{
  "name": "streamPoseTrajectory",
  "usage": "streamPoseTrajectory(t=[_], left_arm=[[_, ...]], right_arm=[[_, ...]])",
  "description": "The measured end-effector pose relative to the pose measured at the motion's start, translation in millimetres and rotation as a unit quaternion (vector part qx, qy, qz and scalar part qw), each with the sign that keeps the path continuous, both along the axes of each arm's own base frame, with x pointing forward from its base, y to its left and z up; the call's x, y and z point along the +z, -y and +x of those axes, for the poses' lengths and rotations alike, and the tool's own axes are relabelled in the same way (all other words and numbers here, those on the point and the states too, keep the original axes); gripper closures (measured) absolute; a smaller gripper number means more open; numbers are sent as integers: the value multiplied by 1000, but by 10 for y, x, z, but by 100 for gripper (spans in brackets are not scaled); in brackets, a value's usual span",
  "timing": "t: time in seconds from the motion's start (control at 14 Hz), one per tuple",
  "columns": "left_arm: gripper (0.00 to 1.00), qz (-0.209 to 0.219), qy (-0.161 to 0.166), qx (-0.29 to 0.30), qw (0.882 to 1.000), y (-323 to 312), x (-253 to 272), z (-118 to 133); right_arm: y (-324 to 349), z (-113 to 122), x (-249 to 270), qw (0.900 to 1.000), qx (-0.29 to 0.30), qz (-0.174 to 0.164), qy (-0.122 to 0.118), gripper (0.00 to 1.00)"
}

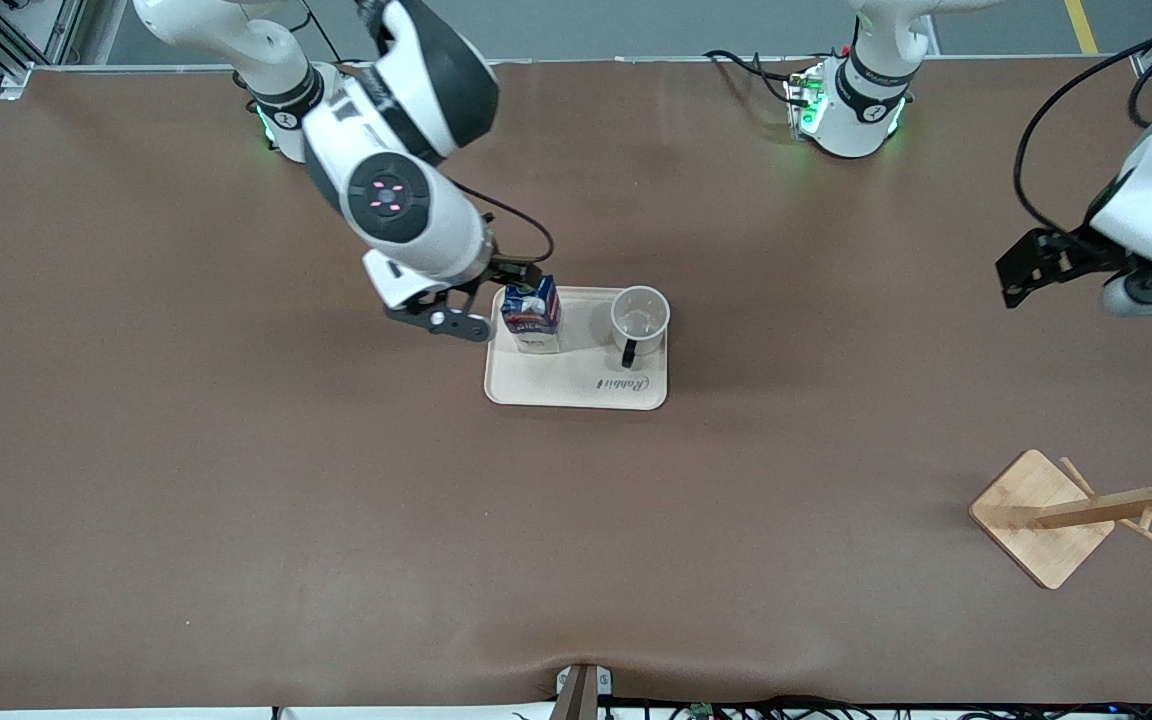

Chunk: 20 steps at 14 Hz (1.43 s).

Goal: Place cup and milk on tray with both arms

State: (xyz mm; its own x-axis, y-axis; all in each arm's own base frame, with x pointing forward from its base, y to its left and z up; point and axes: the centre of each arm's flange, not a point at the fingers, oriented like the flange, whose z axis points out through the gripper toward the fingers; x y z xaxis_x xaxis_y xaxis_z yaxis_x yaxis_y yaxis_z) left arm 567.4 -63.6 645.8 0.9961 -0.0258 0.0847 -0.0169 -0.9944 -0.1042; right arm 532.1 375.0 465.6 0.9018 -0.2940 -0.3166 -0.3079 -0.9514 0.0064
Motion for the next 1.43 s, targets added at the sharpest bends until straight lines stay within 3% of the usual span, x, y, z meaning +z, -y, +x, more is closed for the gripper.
streamPoseTrajectory(t=[0.21,0.36,0.5,0.64,0.79,0.93,1.07,1.43], left_arm=[[0,-14,-8,2,1000,-180,109,-125],[0,-23,-10,2,1000,-172,125,-157],[0,-23,-13,1,1000,-159,125,-170],[0,-23,-16,0,1000,-150,133,-191],[0,-27,-19,-1,999,-131,150,-239],[0,-32,-21,-2,999,-114,156,-292],[0,-33,-23,-4,999,-72,143,-321],[0,-33,-23,-11,999,13,144,-355]], right_arm=[[602,350,217,1000,-6,7,8,0],[1106,586,340,999,15,-3,36,0],[1723,780,517,994,80,-31,71,0],[2436,938,607,985,141,-49,82,0],[3245,1062,578,982,169,-35,78,0],[3811,1138,529,978,188,-5,92,0],[4020,1208,479,969,215,16,118,0],[4121,1253,441,964,228,16,134,0]])
